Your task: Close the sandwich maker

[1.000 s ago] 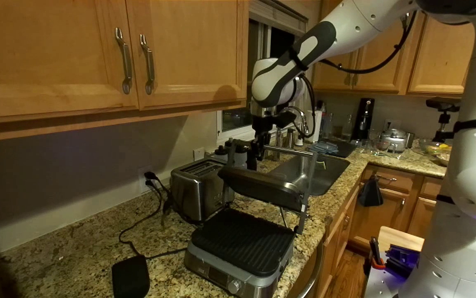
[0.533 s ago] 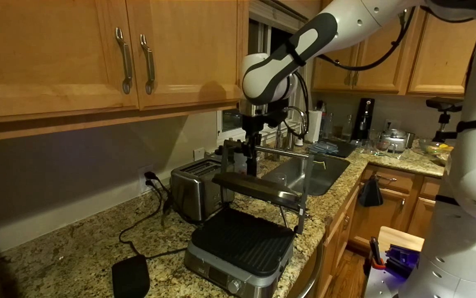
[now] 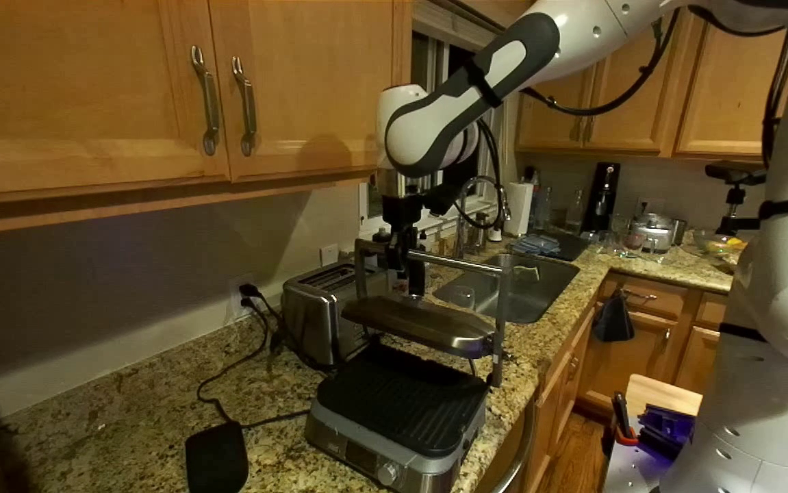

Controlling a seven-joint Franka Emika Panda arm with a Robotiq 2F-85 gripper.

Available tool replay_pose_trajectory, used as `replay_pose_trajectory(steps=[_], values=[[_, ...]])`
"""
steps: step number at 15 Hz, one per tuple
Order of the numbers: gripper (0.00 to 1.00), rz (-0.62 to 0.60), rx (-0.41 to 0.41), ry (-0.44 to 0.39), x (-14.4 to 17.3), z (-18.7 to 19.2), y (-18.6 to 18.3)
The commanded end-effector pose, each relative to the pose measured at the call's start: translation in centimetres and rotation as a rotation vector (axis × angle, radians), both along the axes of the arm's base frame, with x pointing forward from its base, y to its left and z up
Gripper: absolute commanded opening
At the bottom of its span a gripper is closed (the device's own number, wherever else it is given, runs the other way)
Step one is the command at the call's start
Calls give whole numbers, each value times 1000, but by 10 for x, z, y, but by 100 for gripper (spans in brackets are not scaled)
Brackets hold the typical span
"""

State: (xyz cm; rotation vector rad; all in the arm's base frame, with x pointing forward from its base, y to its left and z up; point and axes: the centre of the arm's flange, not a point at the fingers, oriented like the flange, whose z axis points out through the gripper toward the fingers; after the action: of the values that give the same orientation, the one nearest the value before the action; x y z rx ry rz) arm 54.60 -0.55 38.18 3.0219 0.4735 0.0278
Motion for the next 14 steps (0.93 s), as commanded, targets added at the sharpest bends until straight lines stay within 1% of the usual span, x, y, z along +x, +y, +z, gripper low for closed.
replay_pose_trajectory(steps=[1,10,14], values=[[6,50,-20,41,-2,-11,24],[6,159,-12,84,5,-48,80],[6,186,12,95,12,-64,101]])
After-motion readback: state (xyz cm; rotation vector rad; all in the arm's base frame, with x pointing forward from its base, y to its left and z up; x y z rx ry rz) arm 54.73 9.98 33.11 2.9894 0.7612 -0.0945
